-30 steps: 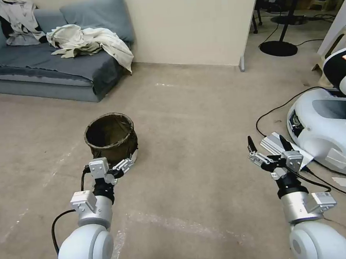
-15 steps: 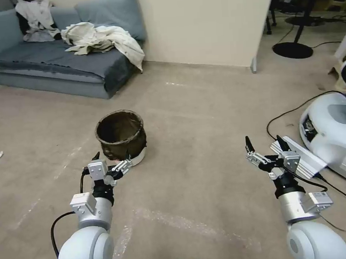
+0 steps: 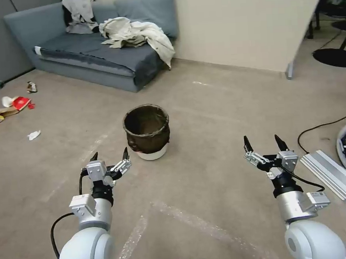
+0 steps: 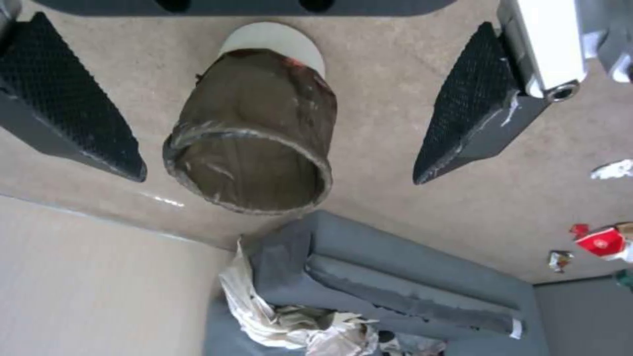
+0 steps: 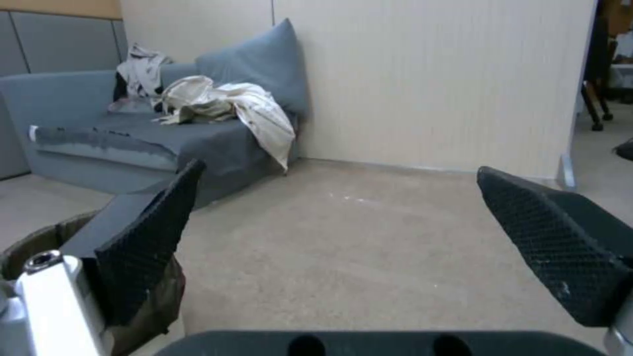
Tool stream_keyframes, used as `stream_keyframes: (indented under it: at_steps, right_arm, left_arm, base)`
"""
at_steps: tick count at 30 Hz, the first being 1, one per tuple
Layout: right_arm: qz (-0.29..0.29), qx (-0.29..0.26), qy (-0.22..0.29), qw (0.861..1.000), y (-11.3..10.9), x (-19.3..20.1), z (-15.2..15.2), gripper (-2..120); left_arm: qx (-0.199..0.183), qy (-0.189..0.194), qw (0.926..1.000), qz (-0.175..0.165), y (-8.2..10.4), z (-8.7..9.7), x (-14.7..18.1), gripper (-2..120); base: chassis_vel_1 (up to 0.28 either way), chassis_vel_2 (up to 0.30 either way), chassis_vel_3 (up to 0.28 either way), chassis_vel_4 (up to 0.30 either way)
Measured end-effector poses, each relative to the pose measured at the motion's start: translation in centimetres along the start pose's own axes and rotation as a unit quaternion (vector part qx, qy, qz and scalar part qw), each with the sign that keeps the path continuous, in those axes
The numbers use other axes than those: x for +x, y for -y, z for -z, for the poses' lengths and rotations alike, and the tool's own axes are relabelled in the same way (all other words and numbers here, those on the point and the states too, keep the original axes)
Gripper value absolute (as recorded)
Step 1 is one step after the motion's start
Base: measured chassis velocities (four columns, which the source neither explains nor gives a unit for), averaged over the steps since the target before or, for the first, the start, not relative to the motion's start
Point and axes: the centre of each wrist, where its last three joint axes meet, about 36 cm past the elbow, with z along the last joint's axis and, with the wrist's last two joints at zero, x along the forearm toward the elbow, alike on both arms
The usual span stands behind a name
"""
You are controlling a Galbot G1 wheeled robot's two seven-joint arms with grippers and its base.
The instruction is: Pick up the trash can from the floor.
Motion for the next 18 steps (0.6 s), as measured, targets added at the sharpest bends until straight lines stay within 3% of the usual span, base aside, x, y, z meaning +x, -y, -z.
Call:
stream_keyframes:
  at_steps: [15, 18]
  right_arm:
    - [0.004, 0.0, 0.004, 1.0, 0.04, -0.17, -0.09, 100]
    - [0.035, 0.002, 0.007, 0.999, 0.58, -0.15, -0.62, 100]
  left_arm:
    - [0.0, 0.003, 1.0, 0.005, 0.02, -0.2, 0.02, 100]
    - [-0.001, 0.005, 1.0, 0.007, 0.01, -0.38, 0.04, 100]
  base:
    - [0.0, 0.0, 0.0, 0.0]
    - [0.0, 0.0, 0.0, 0.0]
